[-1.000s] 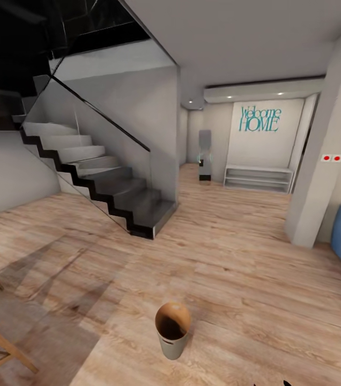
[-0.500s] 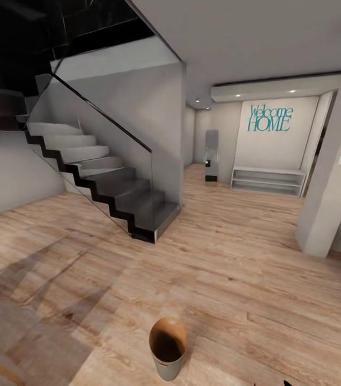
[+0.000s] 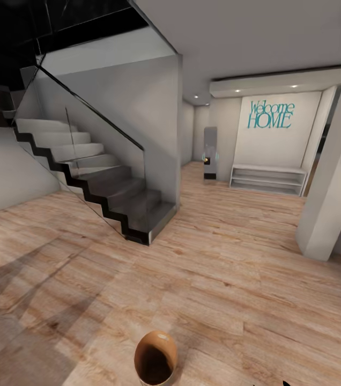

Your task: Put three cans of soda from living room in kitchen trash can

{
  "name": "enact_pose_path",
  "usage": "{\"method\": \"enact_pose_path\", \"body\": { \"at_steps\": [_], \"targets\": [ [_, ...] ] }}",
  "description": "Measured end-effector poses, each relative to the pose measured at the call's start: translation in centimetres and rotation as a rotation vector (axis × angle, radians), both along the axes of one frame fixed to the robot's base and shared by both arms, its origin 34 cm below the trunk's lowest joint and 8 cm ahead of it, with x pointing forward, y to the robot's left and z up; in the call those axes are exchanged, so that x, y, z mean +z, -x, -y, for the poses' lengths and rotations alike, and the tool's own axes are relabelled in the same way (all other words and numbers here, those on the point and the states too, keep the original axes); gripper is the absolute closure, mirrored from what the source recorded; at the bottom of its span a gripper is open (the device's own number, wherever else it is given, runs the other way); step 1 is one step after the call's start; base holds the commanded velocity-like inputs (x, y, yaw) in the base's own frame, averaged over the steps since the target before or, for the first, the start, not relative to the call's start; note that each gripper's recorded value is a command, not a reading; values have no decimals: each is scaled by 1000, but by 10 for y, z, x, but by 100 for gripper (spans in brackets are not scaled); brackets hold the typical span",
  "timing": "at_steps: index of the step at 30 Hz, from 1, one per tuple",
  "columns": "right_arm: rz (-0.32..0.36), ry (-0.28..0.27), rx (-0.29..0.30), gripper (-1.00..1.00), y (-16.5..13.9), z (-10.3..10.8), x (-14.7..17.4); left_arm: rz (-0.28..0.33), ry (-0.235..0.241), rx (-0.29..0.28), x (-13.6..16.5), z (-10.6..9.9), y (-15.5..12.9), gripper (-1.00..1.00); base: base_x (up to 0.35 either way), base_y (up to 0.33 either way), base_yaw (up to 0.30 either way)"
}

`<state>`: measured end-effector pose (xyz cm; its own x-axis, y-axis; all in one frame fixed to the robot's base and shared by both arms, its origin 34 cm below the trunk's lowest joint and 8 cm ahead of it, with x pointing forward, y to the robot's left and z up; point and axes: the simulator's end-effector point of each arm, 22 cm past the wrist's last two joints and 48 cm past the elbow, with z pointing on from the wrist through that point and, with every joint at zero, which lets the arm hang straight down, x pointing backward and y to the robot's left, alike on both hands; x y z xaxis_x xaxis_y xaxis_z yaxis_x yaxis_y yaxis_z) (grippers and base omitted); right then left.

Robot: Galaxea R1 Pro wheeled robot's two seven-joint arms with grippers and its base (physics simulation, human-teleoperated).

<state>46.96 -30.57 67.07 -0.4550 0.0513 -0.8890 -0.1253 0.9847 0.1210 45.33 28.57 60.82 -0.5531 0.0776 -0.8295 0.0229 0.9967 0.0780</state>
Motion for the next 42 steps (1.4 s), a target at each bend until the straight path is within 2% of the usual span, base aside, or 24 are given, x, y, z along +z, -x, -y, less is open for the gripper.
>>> {"method": "enact_pose_path", "body": {
  "at_steps": [11, 19, 26, 31, 36, 42],
  "targets": [
    [-16, 6, 9, -100, 2, -1, -5, -14, 0, 0, -4, 0, 3, -100, 220, -145, 0],
    [-16, 7, 13, -100, 2, -2, -5, -21, 1, -1, -7, 0, 5, -100, 57, -27, 11],
    [-18, 18, -31, -100, 1, 1, -7, -35, 4, 2, -12, -1, 10, -100, 4, -2, 202],
    [-18, 19, -36, -100, 1, 1, -7, -36, 4, 2, -12, -1, 10, -100, 0, 0, 239],
    [-19, 13, 1, -100, 0, -16, -8, -36, 4, 2, -12, -1, 10, -100, 0, 0, 243],
    [-22, 19, 10, -100, 0, -18, -10, -36, 4, 2, -12, -1, 10, -100, 0, 0, 100]
  ]
}}
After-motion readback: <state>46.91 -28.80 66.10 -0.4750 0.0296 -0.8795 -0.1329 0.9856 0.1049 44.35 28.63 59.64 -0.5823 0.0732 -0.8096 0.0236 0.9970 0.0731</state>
